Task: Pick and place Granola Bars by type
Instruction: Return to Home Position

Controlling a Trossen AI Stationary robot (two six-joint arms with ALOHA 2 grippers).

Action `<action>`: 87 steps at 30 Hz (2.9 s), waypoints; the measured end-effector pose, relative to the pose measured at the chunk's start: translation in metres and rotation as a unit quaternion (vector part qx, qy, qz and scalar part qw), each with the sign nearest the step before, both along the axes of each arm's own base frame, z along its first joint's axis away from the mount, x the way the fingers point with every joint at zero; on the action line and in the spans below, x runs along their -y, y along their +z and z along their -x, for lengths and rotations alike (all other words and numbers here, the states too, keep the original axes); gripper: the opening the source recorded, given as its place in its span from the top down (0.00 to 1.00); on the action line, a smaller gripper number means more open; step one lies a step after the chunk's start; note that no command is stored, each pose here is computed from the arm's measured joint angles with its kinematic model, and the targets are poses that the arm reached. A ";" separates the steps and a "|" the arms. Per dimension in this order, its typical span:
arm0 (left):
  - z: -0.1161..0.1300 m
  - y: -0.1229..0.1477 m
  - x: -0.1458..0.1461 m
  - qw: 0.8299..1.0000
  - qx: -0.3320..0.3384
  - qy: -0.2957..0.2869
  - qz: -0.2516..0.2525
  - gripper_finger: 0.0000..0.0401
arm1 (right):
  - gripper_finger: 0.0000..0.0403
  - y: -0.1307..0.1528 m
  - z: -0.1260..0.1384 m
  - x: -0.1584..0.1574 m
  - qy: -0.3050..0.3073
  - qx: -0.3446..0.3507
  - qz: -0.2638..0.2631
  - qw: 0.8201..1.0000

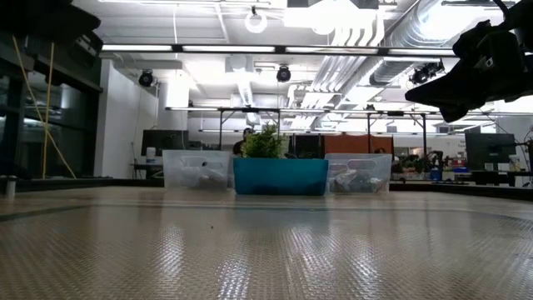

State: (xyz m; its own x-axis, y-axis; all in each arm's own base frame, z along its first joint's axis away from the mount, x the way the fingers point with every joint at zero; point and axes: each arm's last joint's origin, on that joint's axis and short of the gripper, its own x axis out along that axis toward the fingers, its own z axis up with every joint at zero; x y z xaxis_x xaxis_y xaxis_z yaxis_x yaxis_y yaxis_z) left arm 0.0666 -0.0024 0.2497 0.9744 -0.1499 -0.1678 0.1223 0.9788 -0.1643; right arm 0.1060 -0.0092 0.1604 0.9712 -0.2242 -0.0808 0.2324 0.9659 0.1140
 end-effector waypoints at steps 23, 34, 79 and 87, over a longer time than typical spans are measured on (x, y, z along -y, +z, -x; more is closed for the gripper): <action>-0.023 -0.047 0.000 0.985 0.156 -0.026 0.065 1.00 | 1.00 0.000 0.000 0.000 0.000 0.000 0.000 1.000; -0.029 -0.068 -0.004 0.988 0.127 0.042 0.073 1.00 | 1.00 0.000 0.000 0.000 0.000 0.000 0.000 1.000; -0.033 -0.084 -0.009 0.989 0.074 0.131 -0.015 1.00 | 1.00 0.000 0.000 0.000 0.000 0.000 0.000 1.000; -0.033 -0.084 -0.009 0.989 0.074 0.131 -0.015 1.00 | 1.00 0.000 0.000 0.000 0.000 0.000 0.000 1.000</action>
